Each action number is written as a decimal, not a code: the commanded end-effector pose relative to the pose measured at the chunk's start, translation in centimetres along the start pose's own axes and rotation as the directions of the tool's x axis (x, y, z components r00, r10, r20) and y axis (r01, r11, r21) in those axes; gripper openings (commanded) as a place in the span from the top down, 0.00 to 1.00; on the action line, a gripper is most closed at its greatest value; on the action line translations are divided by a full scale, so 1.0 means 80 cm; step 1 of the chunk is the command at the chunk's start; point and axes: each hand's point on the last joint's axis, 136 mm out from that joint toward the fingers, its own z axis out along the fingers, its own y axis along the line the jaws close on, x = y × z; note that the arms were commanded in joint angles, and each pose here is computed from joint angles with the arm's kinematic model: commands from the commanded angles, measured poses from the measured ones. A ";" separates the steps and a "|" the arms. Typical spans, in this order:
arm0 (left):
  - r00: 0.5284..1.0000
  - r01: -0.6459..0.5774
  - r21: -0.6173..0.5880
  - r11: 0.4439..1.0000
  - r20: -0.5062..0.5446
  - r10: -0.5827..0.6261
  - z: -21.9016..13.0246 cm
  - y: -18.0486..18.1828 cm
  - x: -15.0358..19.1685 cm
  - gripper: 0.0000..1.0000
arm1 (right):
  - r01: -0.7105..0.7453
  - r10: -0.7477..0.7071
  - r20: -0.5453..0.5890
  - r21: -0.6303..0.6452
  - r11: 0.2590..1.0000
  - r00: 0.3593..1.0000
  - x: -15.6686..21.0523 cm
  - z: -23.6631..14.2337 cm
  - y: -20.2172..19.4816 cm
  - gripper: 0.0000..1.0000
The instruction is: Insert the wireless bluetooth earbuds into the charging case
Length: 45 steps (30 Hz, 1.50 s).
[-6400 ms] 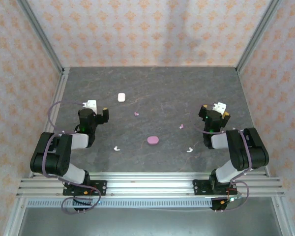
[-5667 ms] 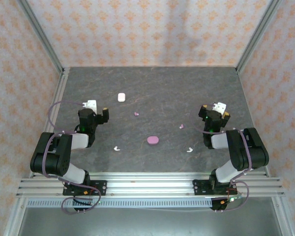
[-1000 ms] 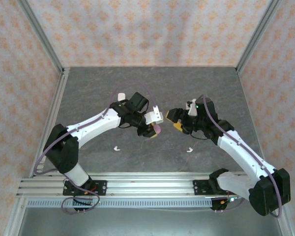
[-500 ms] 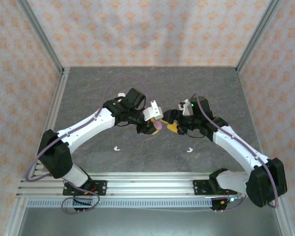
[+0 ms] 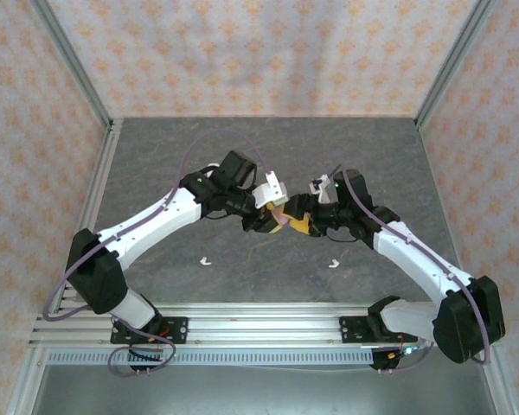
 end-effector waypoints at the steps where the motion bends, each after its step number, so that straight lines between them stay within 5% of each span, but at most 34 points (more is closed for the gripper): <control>1: 0.999 -0.003 0.024 1.000 0.046 0.001 -0.012 -0.008 -0.021 0.76 | 0.055 -0.057 -0.046 -0.034 0.998 0.997 0.013 0.008 0.012 0.32; 12: 0.999 -0.007 -0.008 1.000 0.036 0.007 -0.019 -0.006 -0.019 0.72 | 0.013 -0.015 -0.035 -0.057 0.998 0.999 0.004 0.020 0.018 0.82; 18: 0.990 0.062 -0.116 0.991 0.133 -0.046 -0.048 0.019 -0.027 0.34 | -0.056 0.060 0.024 -0.137 0.989 0.998 -0.014 0.015 0.045 0.86; 24: 0.906 0.214 -0.167 0.962 0.402 -0.132 -0.120 0.051 -0.032 0.08 | -0.150 0.175 0.072 -0.267 0.952 0.982 -0.045 0.001 0.098 0.88; 35: 0.747 0.145 -0.224 0.964 0.664 0.042 -0.185 0.023 -0.063 0.09 | -0.209 0.232 -0.005 -0.451 0.868 0.973 -0.069 -0.020 0.190 0.91; 45: 0.725 0.060 -0.101 0.993 0.688 0.026 -0.191 0.005 -0.100 0.19 | -0.134 0.130 -0.042 -0.454 0.881 0.991 -0.040 -0.047 0.225 0.91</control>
